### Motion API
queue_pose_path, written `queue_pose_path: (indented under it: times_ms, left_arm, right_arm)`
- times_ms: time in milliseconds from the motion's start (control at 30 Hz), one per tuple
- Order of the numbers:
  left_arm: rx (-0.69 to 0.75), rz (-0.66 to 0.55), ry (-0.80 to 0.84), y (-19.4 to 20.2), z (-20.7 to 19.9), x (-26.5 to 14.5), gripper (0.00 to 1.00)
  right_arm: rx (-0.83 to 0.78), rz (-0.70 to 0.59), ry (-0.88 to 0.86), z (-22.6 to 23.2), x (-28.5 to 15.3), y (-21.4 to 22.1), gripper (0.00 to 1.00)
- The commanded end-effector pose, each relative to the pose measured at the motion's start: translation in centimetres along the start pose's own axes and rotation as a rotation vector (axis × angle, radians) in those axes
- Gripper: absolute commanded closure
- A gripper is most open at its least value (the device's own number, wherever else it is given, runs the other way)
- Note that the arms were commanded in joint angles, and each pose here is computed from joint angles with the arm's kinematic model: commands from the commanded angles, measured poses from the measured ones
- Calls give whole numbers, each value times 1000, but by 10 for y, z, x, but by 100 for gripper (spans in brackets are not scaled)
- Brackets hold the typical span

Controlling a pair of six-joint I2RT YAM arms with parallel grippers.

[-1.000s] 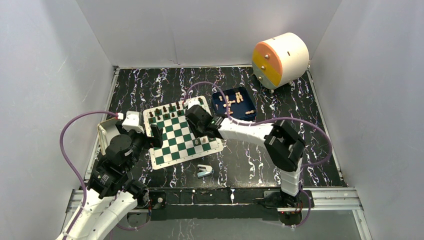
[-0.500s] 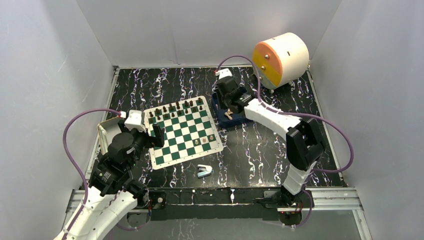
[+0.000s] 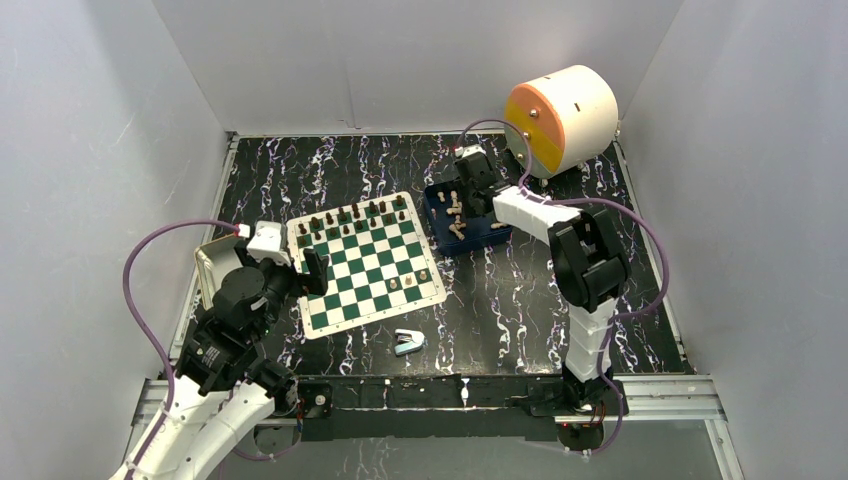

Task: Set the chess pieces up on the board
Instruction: Pick up the chess piece from the storage box.

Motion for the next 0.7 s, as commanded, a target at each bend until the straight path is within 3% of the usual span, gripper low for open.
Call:
queue_pose_path:
  times_ms: [0, 667]
  left_arm:
    - [2, -20, -10, 0, 1, 0, 5]
    - [-1, -40, 9, -1, 0, -4, 5]
  right_arm:
    - [10, -88, -38, 5, 8, -33, 61]
    - [-49, -117, 97, 3, 50, -50, 64]
Point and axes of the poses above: each gripper's point midway between its finger pads, its own x axis out along the fingers, its own z axis along the line the jaws close on, y = z × x, the point moved 8 cm from there along -x, back along the fingers, and after that the axes turned 12 degrees about x, right-handed, at the moved point
